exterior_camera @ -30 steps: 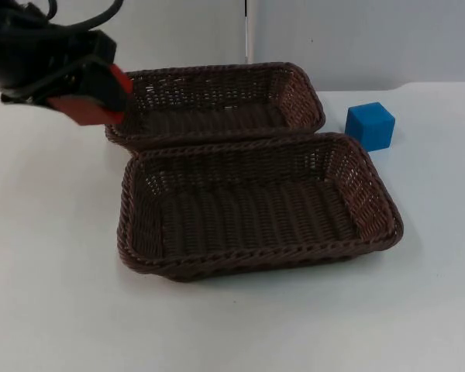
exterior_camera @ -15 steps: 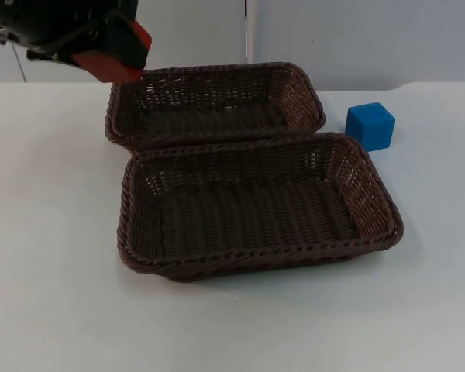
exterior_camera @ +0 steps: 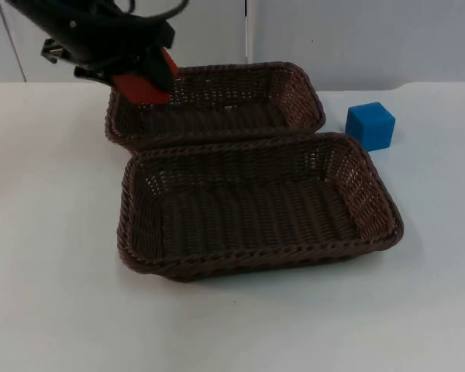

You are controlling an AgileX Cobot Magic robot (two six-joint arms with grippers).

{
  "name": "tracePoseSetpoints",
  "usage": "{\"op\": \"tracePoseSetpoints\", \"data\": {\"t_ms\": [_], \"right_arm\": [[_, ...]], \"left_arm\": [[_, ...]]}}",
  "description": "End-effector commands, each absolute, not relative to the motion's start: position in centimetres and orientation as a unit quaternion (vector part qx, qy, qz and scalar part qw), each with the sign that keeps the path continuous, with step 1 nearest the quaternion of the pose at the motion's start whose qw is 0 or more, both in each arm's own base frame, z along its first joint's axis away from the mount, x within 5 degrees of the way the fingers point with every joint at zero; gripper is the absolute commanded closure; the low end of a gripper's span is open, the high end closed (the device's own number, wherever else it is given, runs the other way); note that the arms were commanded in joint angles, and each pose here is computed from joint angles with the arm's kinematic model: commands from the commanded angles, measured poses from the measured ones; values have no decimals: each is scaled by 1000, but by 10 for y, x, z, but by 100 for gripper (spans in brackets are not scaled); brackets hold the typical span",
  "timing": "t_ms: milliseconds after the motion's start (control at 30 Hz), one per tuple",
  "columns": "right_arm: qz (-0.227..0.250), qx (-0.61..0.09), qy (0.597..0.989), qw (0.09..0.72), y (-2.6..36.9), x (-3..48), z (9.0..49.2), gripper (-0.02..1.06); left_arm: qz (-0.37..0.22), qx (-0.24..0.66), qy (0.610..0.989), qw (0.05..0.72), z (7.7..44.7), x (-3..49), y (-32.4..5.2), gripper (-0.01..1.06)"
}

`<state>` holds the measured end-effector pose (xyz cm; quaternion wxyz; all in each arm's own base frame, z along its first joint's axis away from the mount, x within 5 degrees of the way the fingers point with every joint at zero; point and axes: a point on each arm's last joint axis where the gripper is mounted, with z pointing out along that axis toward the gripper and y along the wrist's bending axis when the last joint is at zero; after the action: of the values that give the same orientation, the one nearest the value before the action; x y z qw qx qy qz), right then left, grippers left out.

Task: Pick up one cube with the left hand and place it into the upper basket. Pick up one cube with the right hand and place it into the lower basket.

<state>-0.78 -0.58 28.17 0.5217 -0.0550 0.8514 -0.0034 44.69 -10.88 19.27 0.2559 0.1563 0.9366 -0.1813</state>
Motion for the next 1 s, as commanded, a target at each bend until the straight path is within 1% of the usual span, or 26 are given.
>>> {"op": "tracePoseSetpoints", "data": {"t_ms": [0,33,67,167,200,233,300,367,733,967], "right_arm": [[-7,-55,851,523,-6,-7,281,-1],[-7,-55,851,523,-6,-7,281,-1],[-7,-55,851,523,-6,-7,281,-1],[-7,-55,851,523,-6,-7,281,-1],[-7,-55,851,523,-6,-7,281,-1],[-7,-55,851,523,-6,-7,281,-1],[-7,-55,851,523,-6,-7,281,-1],[-5,-55,851,523,-6,-7,281,-1],[-5,-55,851,523,-6,-7,281,-1],[-5,-55,851,523,-6,-7,281,-1]], "left_arm": [[-162,171,937,258,194,455,-123,105],[-152,176,937,262,195,459,-131,105],[-152,176,937,262,195,459,-131,105],[-112,198,934,274,193,472,-153,105],[-112,198,934,274,193,472,-153,105],[-99,204,932,282,194,476,-159,105],[-72,210,931,289,187,485,-167,105],[-58,204,932,293,181,492,-174,105],[-70,190,935,291,149,504,-183,105],[-70,180,939,285,121,508,-184,105]]}}
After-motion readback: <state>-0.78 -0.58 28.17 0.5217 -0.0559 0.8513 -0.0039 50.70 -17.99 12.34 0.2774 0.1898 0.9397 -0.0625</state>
